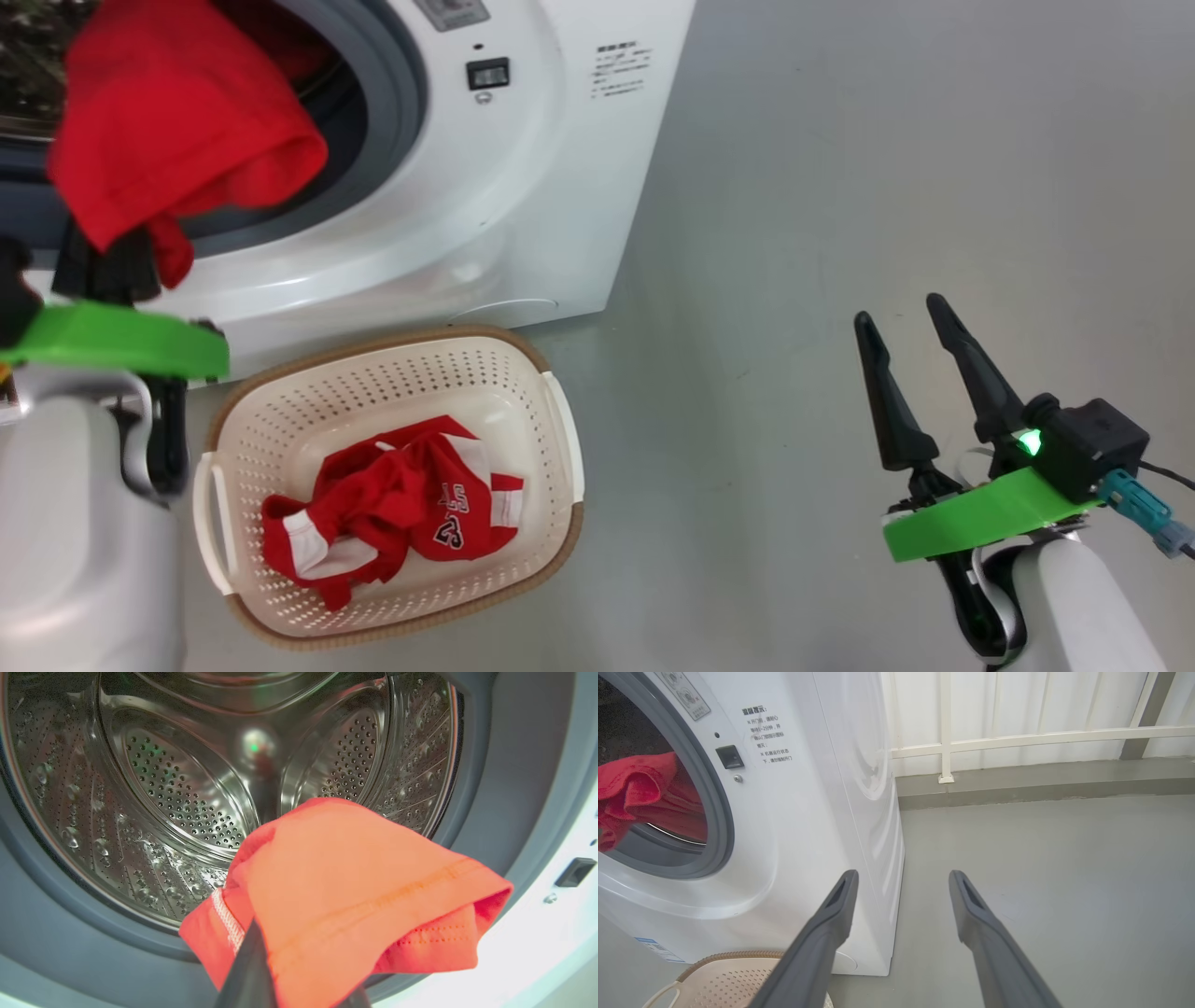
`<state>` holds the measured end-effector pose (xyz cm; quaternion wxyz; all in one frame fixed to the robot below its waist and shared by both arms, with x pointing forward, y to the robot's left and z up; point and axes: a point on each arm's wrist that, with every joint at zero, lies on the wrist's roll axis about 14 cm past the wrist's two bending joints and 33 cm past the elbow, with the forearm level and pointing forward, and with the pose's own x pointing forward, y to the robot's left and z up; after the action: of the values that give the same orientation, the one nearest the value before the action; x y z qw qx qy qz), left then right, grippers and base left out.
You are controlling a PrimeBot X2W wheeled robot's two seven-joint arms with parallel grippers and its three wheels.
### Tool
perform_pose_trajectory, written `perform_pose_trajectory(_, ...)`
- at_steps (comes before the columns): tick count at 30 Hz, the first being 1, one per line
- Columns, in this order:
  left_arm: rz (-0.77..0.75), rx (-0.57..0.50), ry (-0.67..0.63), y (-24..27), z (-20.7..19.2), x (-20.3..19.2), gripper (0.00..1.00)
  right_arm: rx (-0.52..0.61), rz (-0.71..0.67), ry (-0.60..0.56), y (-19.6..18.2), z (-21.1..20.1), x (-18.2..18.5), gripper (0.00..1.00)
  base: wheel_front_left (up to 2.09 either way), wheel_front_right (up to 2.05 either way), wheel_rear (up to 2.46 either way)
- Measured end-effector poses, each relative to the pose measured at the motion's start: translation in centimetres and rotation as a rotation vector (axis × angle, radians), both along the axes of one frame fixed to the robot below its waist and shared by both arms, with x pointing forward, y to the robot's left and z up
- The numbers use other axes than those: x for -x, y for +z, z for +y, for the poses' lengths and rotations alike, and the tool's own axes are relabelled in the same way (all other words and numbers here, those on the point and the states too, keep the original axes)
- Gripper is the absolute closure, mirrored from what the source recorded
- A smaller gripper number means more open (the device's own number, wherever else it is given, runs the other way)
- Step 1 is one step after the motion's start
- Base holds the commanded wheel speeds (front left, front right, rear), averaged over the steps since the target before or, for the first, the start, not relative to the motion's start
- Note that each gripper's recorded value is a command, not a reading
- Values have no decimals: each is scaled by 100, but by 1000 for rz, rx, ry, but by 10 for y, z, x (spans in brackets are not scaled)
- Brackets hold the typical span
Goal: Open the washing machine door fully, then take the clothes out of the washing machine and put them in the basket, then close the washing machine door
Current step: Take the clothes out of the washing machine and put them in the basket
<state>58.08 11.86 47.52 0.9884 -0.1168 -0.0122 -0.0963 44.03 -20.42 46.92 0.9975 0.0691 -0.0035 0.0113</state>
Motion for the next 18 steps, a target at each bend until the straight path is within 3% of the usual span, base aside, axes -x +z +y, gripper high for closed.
perform_pose_trajectory(18, -68, 31, 78, 15, 29, 84, 100, 0, -33, 39, 10, 10, -6, 0, 0, 0, 0)
